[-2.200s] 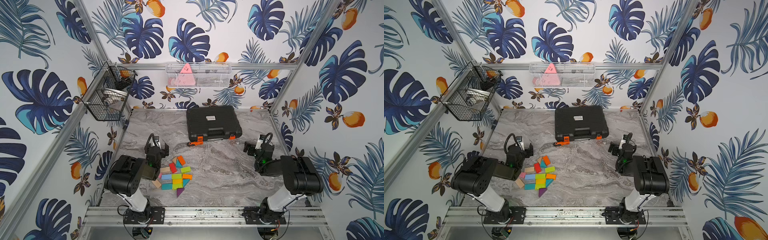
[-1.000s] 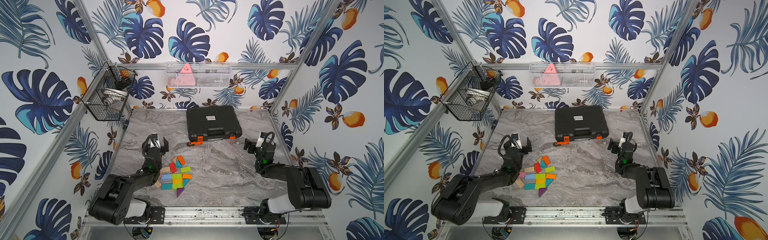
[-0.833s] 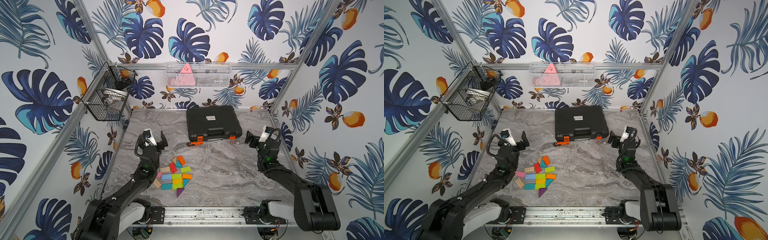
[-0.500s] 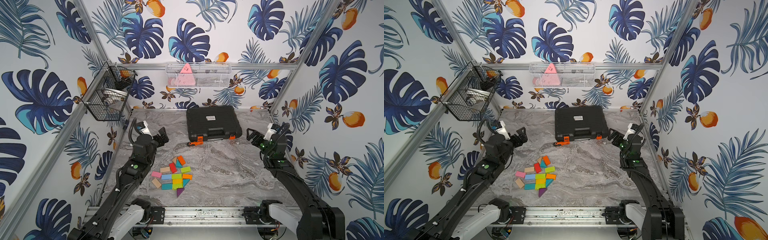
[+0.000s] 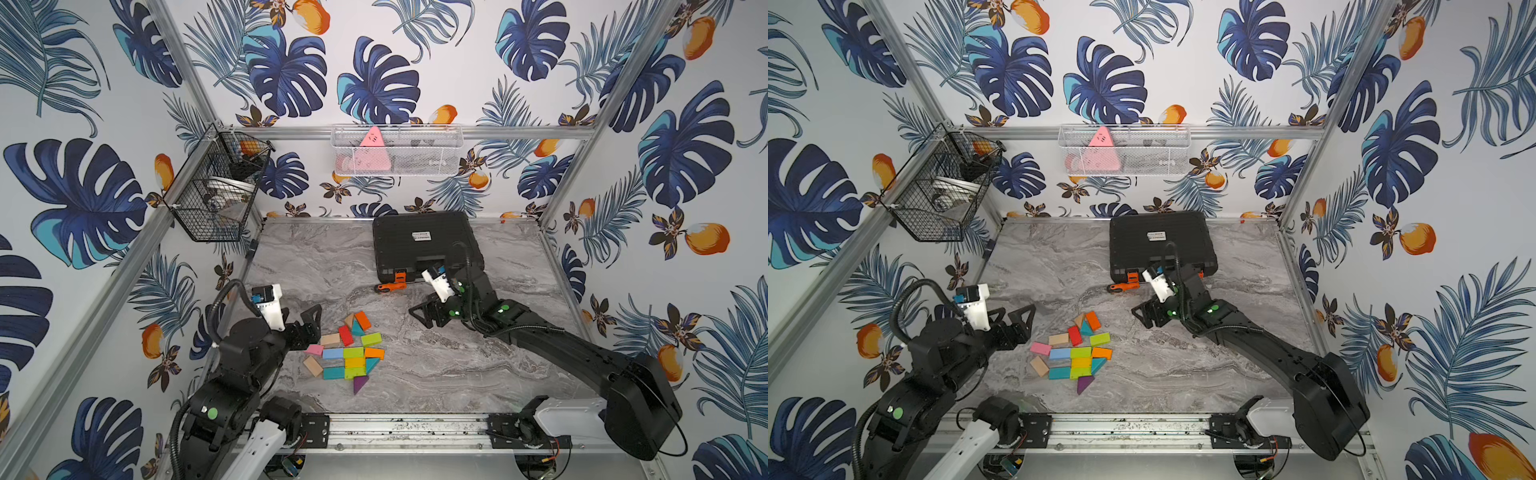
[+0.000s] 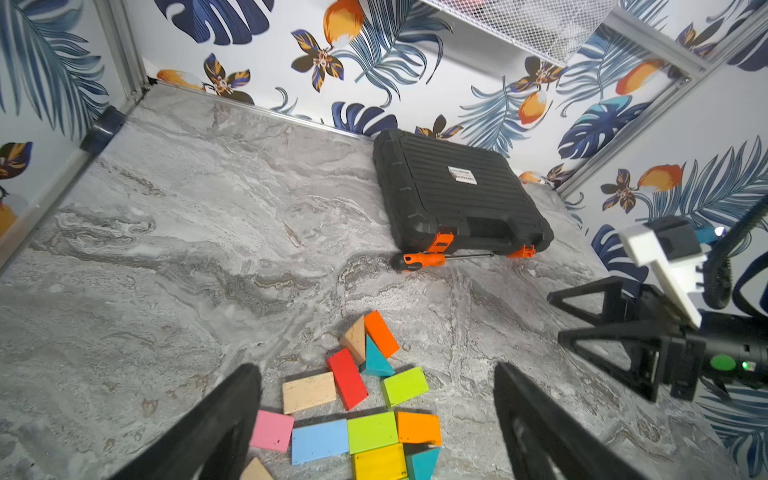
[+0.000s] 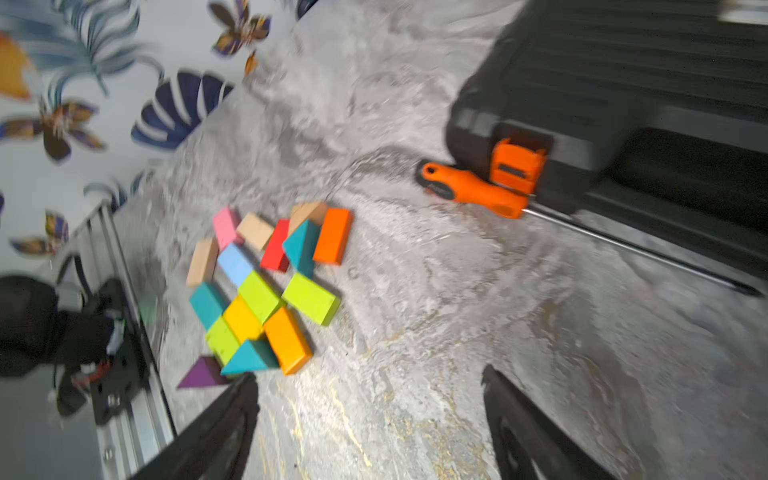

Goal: Assemble a piece of candy with building blocks
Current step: Pick up the building block from the center of the board.

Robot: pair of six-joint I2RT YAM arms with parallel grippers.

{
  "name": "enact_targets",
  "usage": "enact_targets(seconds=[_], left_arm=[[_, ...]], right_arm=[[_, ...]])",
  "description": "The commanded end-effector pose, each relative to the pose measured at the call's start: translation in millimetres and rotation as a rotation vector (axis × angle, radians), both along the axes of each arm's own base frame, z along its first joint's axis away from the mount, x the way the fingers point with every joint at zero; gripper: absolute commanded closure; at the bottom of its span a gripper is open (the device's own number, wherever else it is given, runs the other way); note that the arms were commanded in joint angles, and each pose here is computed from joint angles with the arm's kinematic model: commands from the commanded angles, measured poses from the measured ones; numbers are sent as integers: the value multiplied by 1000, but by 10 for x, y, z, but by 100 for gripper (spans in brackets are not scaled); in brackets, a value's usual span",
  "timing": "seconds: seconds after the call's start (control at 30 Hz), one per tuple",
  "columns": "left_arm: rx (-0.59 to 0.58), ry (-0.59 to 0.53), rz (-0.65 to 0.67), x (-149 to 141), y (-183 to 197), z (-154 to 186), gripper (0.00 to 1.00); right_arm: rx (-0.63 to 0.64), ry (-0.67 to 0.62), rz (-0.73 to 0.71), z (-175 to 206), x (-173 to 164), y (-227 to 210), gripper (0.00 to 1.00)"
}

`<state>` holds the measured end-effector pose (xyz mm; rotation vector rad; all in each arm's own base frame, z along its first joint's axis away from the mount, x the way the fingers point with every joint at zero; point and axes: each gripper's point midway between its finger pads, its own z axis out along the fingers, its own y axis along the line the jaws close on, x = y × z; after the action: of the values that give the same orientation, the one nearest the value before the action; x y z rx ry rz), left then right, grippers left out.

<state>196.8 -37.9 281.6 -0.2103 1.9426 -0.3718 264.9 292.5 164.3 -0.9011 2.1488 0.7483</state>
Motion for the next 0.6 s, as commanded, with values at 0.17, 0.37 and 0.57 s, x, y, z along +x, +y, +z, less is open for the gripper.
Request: enact_targets(seconds=[0.17,0.37,0.57], left_arm=[[7,-63,75,-105,175,100,11],[-5,-93,70,-148,175,141,12],[-5,-86,72,-131,177,135,12]], right_arm=[[-317,-167,442,-532,-349,308,14],[-374,-148,555,-834,-349,509,25],[-426,-136,595,-1108,-294,605,30]])
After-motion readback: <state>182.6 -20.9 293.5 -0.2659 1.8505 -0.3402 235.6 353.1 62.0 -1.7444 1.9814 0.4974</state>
